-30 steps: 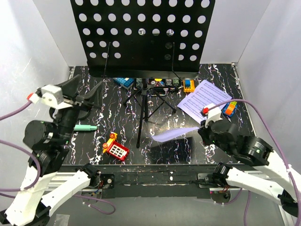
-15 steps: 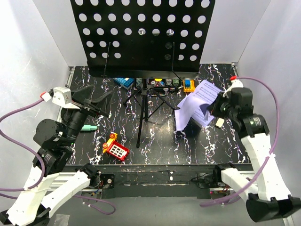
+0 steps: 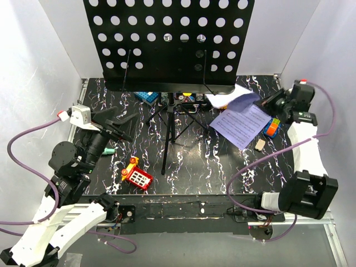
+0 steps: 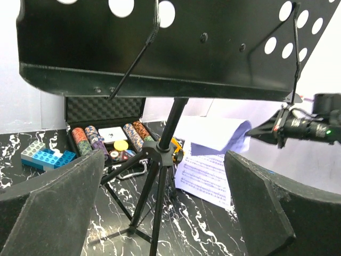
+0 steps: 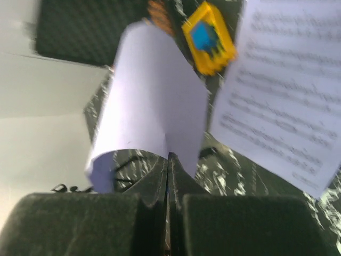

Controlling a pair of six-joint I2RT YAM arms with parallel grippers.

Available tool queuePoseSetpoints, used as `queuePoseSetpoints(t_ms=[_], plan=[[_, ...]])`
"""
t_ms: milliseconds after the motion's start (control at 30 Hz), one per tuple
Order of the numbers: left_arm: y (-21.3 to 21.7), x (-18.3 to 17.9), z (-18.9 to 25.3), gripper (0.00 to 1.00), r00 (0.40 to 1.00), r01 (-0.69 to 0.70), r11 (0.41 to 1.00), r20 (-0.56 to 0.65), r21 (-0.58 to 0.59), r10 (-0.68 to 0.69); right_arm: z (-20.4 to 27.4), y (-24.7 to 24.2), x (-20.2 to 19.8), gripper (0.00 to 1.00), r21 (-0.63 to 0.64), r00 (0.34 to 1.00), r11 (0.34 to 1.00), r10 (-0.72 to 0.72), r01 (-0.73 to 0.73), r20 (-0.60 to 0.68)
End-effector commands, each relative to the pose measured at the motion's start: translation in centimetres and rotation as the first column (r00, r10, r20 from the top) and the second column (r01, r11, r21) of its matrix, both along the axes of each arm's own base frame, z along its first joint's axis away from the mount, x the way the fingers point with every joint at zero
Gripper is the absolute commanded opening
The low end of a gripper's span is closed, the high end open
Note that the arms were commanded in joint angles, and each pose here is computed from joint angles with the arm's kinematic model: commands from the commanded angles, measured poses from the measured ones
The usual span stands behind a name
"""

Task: Pack up the instrument practice props

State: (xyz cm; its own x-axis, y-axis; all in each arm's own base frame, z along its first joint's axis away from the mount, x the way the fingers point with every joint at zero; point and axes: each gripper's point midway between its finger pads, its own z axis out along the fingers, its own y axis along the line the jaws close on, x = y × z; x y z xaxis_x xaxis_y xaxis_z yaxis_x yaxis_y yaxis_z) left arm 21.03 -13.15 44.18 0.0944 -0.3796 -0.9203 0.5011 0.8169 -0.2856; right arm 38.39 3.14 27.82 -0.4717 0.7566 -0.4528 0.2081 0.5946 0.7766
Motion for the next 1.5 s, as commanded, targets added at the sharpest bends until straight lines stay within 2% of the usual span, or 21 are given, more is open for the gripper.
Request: queuePoseSetpoints(t_ms=[0,167,433,633,967,1000,1100,1167,1300,1333,1467], plan=[[-0.1,-0.1,-1.0,0.96,1.000,0.009,1.000,-0.008,-0.009,-0.009,-7.7,0.5,-1.0,0.01,0.059,0.989,0.998,0.017,-0.008,-0.148],[-0.7,0.3,-2.6,0.96,0.999,0.022,1.000,-0.045,0.014,-0.022,-12.8,0.0,-2.2,0.01,0.030,0.958,0.998,0.059,-0.053,-0.282],[-1.4,0.5,-3.8,0.96,0.996,0.047,0.999,-0.077,-0.002,-0.047,-13.4,-0.5,-2.2,0.01,0.004,0.956,0.998,0.064,-0.066,-0.285],[-1.4,0.4,-4.5,0.96,0.995,0.049,0.999,-0.090,-0.006,-0.049,-17.4,-1.9,-3.3,0.01,-0.041,0.922,0.997,0.038,-0.058,-0.386],[-1.1,0.7,-5.4,0.97,0.993,0.028,1.000,-0.112,0.002,-0.027,-20.3,-3.7,-4.1,0.01,-0.053,0.898,0.999,-0.033,0.011,-0.439],[-1.1,0.7,-5.4,0.97,0.993,0.029,1.000,-0.111,0.004,-0.028,-20.3,-3.7,-4.0,0.04,-0.053,0.898,0.999,-0.029,0.006,-0.439],[-1.1,0.7,-5.5,0.98,0.993,0.024,1.000,-0.112,0.007,-0.023,-19.2,-3.5,-3.8,0.40,-0.045,0.907,0.999,-0.024,0.005,-0.420],[-1.2,0.8,-5.5,0.98,0.993,0.025,1.000,-0.113,0.010,-0.024,-17.7,-3.3,-3.6,0.54,-0.027,0.920,0.999,-0.025,0.016,-0.391],[-1.3,0.9,-5.5,0.98,0.993,0.028,1.000,-0.118,0.014,-0.026,-14.1,-2.5,-3.3,0.66,-0.016,0.948,1.000,-0.029,0.025,-0.318],[-1.3,1.0,-5.6,0.98,0.992,0.029,1.000,-0.120,0.013,-0.027,-13.1,-2.2,-3.3,0.74,-0.033,0.955,0.999,-0.024,0.015,-0.297],[-1.8,1.3,-6.9,0.98,0.989,0.037,0.999,-0.148,0.032,-0.032,-8.4,0.9,-3.6,0.75,-0.140,0.986,0.988,0.045,-0.068,-0.160]])
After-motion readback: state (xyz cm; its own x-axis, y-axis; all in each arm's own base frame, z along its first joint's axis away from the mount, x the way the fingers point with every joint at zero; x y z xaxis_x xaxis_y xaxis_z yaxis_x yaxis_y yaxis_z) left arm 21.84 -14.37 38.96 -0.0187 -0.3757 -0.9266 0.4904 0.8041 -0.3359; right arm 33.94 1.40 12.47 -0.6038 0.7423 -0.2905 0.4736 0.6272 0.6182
